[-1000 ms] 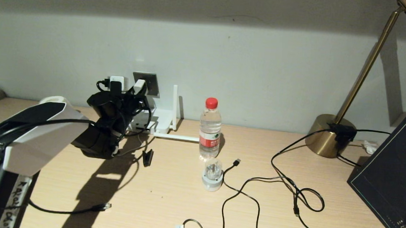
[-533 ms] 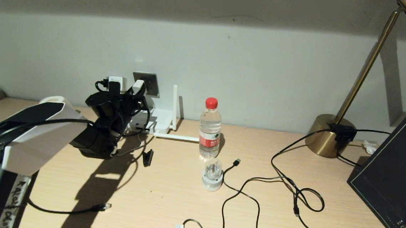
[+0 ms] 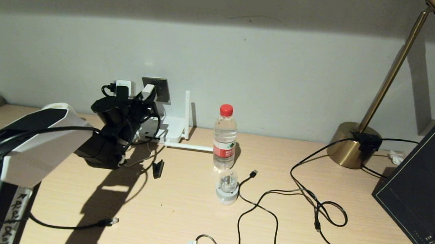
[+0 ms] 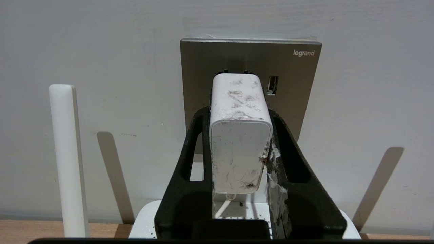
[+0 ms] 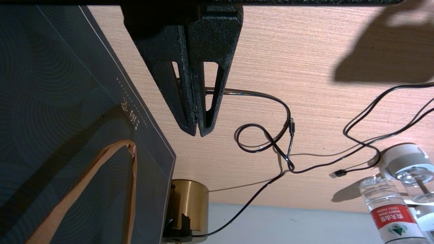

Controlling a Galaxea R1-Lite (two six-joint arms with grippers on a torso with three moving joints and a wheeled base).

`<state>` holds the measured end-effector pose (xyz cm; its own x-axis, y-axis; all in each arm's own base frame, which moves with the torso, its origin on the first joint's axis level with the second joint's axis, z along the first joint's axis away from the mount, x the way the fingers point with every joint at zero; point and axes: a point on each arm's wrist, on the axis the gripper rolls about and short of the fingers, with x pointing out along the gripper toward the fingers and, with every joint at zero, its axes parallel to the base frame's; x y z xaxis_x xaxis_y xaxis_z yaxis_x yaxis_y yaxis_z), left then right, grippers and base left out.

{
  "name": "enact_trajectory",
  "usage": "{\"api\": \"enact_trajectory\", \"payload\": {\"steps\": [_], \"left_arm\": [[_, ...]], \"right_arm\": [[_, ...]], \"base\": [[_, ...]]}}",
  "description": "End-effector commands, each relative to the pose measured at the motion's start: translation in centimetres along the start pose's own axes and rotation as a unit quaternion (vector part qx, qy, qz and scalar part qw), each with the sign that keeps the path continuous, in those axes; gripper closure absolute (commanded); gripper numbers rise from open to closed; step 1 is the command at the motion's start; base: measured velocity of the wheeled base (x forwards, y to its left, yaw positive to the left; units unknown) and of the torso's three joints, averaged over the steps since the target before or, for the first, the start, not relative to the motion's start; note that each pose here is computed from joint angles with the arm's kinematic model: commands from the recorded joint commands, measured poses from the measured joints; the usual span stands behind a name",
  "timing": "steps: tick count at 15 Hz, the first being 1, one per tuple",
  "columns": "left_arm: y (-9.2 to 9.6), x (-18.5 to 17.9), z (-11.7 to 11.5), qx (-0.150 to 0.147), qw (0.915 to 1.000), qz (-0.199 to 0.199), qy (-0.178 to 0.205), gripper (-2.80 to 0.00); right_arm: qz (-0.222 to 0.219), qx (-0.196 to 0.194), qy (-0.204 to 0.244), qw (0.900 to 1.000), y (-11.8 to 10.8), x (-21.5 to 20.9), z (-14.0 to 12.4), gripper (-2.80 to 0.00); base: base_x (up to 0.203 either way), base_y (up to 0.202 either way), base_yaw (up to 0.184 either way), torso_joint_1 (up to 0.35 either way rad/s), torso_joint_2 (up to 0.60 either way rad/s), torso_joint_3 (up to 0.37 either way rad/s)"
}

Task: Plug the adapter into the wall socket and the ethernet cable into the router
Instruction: Plug plug into socket

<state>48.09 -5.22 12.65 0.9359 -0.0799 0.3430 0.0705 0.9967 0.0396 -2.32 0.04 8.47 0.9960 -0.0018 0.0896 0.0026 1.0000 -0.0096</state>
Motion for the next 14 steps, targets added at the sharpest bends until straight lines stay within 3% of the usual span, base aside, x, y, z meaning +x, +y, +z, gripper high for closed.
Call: {"api": "enact_trajectory", "payload": {"steps": [1, 14], "left_arm": [[0.02, 0.01, 0.21, 0.0, 1.0, 0.001, -0.006, 0.0], [-0.39, 0.58, -0.13, -0.001, 0.9999, -0.003, -0.011, 0.0]], "right_arm": [[0.0, 0.0, 0.017, 1.0, 0.01, 0.2, -0.95, 0.0], [0.0, 0.0, 0.018, 1.0, 0.01, 0.2, -0.98, 0.0]], "base": [[0.0, 0.0, 0.0, 0.0, 0.0, 0.0], [0.0, 0.0, 0.0, 0.0, 0.0, 0.0]]}}
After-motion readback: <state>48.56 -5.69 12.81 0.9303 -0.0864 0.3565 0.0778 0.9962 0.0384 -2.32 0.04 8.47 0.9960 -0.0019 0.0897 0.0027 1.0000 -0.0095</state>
